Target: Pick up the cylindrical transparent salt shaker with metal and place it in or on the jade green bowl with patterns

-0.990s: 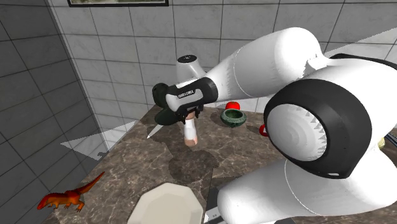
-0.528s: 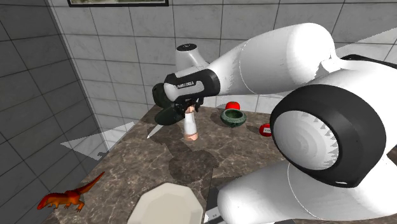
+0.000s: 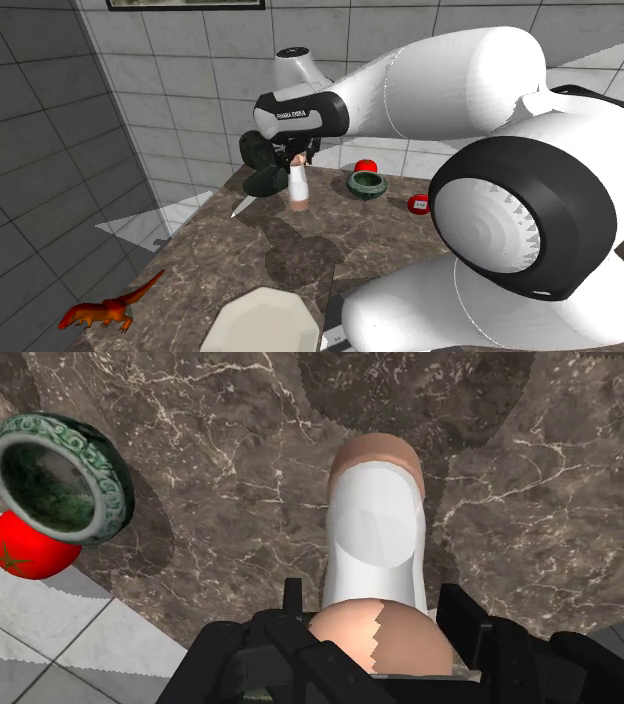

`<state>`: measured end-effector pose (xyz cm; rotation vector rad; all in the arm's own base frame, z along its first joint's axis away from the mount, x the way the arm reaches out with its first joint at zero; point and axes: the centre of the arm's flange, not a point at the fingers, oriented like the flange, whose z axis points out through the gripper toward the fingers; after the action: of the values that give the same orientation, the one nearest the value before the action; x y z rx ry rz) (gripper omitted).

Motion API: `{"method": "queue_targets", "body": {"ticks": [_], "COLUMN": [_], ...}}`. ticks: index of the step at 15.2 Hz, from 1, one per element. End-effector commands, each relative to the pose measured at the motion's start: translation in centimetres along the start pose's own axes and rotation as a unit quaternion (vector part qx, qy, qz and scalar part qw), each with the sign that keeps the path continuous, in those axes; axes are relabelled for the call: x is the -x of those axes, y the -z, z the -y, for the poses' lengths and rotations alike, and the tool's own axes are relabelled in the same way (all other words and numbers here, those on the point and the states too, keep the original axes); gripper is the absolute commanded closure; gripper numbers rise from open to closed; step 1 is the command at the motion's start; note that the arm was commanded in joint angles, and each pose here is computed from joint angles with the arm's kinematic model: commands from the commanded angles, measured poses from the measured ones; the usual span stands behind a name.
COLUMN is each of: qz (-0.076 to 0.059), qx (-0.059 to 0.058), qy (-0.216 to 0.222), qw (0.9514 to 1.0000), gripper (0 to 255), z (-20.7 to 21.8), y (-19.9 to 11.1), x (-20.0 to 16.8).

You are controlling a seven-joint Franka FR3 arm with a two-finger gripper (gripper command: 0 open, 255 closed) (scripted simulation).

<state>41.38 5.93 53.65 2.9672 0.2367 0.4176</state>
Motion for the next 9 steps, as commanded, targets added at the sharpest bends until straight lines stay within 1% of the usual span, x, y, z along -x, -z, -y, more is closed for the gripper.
{"method": "queue_targets", "body": {"ticks": [1, 9], "qz": [0.000, 0.000], "qx": [0.000, 0.000], "qy": [0.000, 0.000], "qw": [1.0000, 1.0000], "gripper": [255, 255], "z": [-0.1, -10.5], "y": [0.8, 0.2], "x": [-0.2, -1.9]}}
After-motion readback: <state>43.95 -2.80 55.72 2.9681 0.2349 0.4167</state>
